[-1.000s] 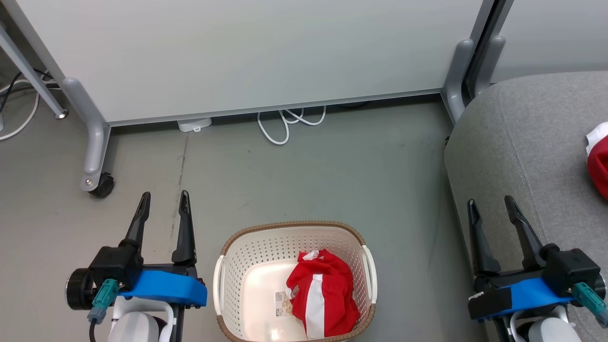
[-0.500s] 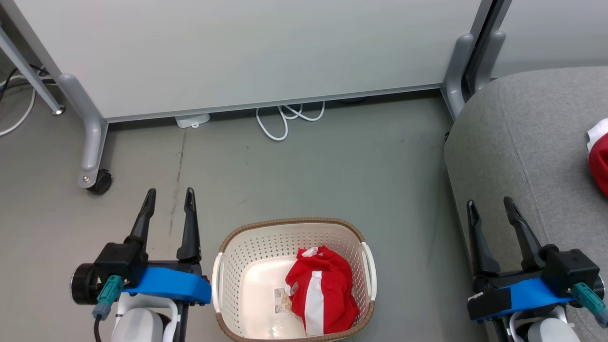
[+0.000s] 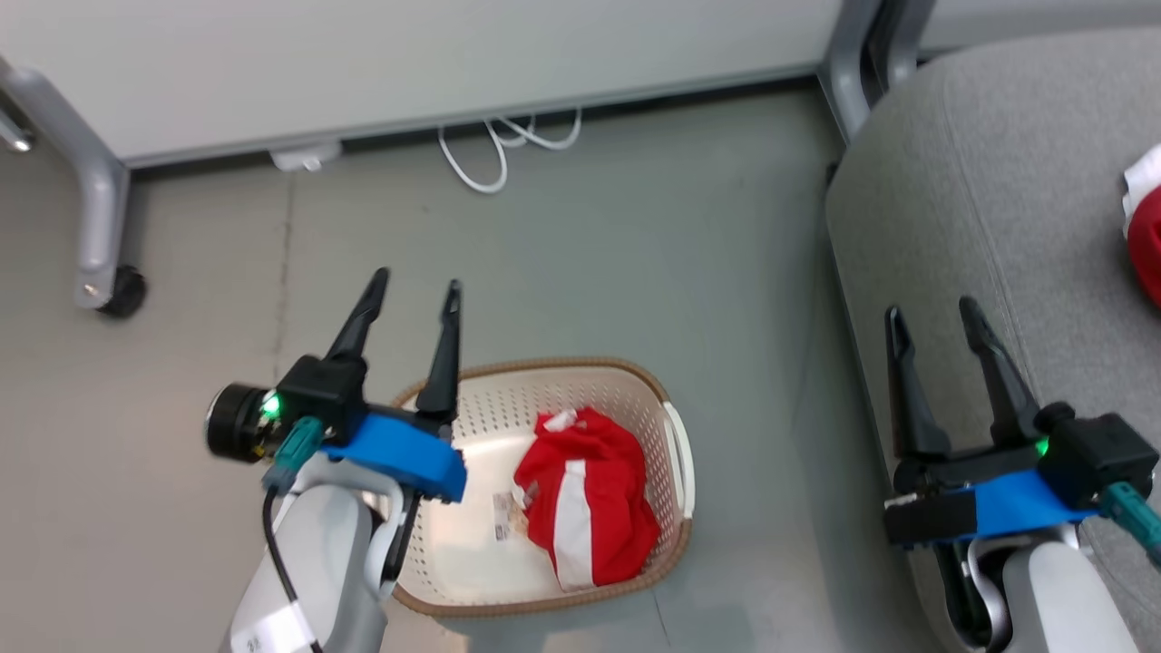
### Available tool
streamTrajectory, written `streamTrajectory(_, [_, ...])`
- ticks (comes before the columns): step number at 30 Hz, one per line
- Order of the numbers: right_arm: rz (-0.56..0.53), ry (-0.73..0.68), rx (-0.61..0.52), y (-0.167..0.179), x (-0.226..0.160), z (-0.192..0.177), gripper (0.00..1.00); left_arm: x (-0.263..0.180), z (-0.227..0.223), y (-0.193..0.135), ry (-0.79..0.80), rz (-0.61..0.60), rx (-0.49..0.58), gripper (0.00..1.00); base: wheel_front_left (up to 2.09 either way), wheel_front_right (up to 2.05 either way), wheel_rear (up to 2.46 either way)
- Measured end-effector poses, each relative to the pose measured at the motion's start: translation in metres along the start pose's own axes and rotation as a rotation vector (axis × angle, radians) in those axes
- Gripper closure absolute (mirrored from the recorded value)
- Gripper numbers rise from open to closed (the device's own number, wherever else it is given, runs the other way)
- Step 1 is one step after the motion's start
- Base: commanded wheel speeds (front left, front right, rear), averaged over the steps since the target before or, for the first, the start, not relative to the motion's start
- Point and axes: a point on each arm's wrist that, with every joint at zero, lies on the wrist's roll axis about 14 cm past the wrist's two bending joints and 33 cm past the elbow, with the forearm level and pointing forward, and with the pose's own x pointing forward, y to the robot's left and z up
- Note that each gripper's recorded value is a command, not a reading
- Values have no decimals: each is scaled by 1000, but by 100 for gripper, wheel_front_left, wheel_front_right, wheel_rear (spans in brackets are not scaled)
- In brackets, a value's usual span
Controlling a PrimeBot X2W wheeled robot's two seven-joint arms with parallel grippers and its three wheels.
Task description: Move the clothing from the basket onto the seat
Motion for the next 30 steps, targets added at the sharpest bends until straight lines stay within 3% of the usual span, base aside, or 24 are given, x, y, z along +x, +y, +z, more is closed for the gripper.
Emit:
streamTrajectory(17, [-73, 74, -13, -37, 32, -46, 0, 52, -157, -56, 410, -322, 20, 0, 0, 0, 0])
streamTrajectory(30, [-86, 160, -34, -52, 46, -95, 0, 28, -272, -61, 732, -388, -24, 0, 0, 0, 0])
